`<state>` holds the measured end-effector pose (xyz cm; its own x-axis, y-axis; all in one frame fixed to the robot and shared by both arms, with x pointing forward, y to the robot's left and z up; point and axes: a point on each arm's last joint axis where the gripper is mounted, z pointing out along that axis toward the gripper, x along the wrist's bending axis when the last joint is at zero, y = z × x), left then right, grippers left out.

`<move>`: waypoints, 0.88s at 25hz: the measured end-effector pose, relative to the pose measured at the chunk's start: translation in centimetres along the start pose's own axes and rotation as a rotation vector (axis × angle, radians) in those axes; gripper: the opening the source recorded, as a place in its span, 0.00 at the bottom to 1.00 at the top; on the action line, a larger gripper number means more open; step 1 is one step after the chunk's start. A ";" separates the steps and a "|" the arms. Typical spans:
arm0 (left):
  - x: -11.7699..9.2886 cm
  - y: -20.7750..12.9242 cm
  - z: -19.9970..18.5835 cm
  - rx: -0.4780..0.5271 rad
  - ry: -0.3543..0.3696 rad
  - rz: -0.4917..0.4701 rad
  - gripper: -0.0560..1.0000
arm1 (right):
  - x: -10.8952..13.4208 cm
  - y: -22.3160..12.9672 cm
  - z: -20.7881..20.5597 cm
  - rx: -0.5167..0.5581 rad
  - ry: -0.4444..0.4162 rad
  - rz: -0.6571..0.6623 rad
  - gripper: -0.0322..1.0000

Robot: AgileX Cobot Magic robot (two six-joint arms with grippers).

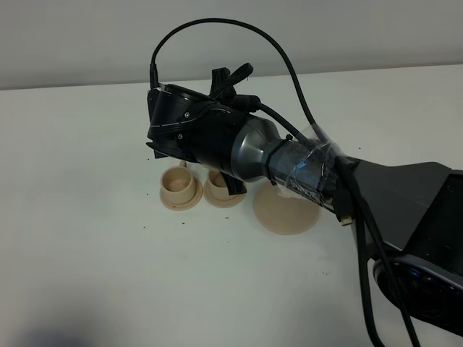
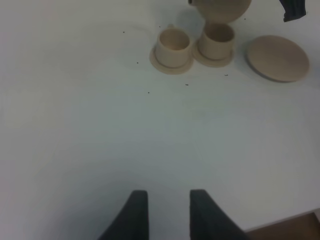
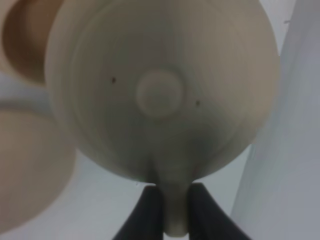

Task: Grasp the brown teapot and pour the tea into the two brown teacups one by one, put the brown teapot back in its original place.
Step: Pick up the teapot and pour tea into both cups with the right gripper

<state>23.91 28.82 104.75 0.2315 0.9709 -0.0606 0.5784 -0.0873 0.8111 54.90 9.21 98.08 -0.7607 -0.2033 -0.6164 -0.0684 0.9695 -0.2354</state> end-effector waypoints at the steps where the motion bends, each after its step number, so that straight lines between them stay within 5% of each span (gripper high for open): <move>1: 0.0 0.0 0.0 0.000 0.000 0.000 0.27 | 0.0 0.0 0.0 0.006 -0.005 -0.007 0.14; 22: 0.0 0.0 0.0 0.000 0.000 0.000 0.27 | 1.4 1.8 -0.4 0.045 -0.086 -0.140 0.14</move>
<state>23.91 28.82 104.75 0.2315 0.9709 -0.0606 0.5784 -0.0873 0.8111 53.51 10.77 97.08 -0.6876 -0.3492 -0.6366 -0.1398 0.9240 -0.3558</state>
